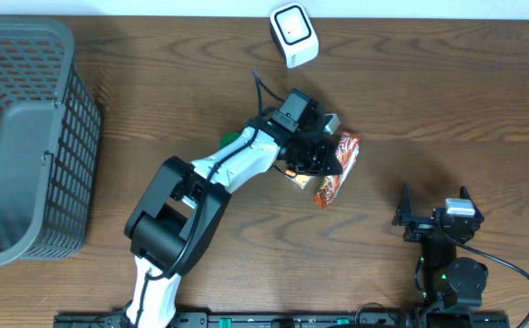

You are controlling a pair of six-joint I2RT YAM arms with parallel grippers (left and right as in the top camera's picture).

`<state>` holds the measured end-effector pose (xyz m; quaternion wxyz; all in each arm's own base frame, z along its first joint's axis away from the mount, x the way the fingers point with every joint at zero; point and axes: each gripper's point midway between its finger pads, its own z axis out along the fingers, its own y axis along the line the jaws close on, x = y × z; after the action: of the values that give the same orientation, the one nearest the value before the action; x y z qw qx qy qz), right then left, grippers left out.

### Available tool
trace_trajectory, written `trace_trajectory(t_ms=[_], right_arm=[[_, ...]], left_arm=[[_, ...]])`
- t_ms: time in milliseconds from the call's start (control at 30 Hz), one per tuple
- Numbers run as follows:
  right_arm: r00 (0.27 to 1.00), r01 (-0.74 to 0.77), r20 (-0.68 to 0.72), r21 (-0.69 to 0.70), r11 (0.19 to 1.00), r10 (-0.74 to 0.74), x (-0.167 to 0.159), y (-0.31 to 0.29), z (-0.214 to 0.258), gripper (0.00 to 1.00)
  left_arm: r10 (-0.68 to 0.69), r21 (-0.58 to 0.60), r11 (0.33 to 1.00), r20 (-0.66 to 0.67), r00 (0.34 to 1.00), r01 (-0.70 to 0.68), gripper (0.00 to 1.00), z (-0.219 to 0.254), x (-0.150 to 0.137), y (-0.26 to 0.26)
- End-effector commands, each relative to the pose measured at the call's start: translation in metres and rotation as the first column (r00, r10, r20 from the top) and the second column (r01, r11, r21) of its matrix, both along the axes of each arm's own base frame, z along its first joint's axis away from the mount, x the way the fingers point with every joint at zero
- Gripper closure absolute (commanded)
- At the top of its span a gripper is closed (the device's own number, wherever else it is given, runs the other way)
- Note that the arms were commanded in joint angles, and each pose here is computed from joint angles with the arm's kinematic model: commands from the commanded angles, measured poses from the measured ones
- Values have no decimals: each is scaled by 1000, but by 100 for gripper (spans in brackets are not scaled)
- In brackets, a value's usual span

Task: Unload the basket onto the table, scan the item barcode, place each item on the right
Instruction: 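Carry the TOP bar right and drop it beside the Kleenex pack, then retract the left arm and reach the right gripper to the TOP bar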

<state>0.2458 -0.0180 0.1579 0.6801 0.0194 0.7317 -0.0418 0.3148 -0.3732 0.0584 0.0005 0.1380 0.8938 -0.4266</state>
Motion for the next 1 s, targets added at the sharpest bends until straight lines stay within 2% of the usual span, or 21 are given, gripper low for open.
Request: trace_trajectory(t_ms=[0, 133, 167, 233, 267, 300, 367, 567, 733, 800, 867, 967], right_arm=[[1000, -4, -1, -7, 1000, 4, 0, 1, -1, 1], [1000, -4, -1, -7, 1000, 4, 0, 1, 0, 1], [1000, -4, -1, -8, 1000, 4, 0, 1, 0, 1], [1000, -5, 7, -8, 1000, 5, 0, 1, 1, 1], [1000, -4, 6, -8, 1000, 4, 0, 1, 1, 1], [1000, 2, 4, -11, 1000, -2, 0, 0, 1, 1], [1000, 3, 15, -6, 1000, -3, 0, 0, 3, 1], [990, -137, 53, 127, 982, 131, -1, 25, 19, 1], [992, -127, 12, 183, 975, 127, -13, 25, 40, 1], [991, -121, -27, 187, 975, 128, -20, 26, 48, 1], [988, -110, -83, 195, 975, 128, -26, 26, 54, 1], [966, -112, -209, 192, 975, 152, -33, 30, 58, 1]], left_arm=[[124, 31, 992, -181, 976, -120, 92, -17, 8, 8], [158, 52, 987, -205, 966, -151, 86, -26, 13, 14], [162, 51, 987, -193, 968, -155, 53, -27, 16, 14], [161, 35, 987, -172, 972, -157, 27, -24, 20, 11], [160, 25, 987, -161, 974, -158, 6, -21, 21, 10], [158, 16, 987, -151, 976, -158, 2, -18, 23, 9], [155, -3, 988, -130, 979, -157, 2, -9, 25, 7], [148, -95, 984, -19, 989, -149, 2, 41, 34, 1], [166, -169, 976, 188, 968, -135, 2, 109, 42, 3], [192, -177, 974, 307, 932, -143, 2, 137, 47, 9], [236, -162, 970, 435, 869, -182, 2, 164, 55, 21], [310, -93, 941, 618, 722, -324, 2, 197, 70, 56]])
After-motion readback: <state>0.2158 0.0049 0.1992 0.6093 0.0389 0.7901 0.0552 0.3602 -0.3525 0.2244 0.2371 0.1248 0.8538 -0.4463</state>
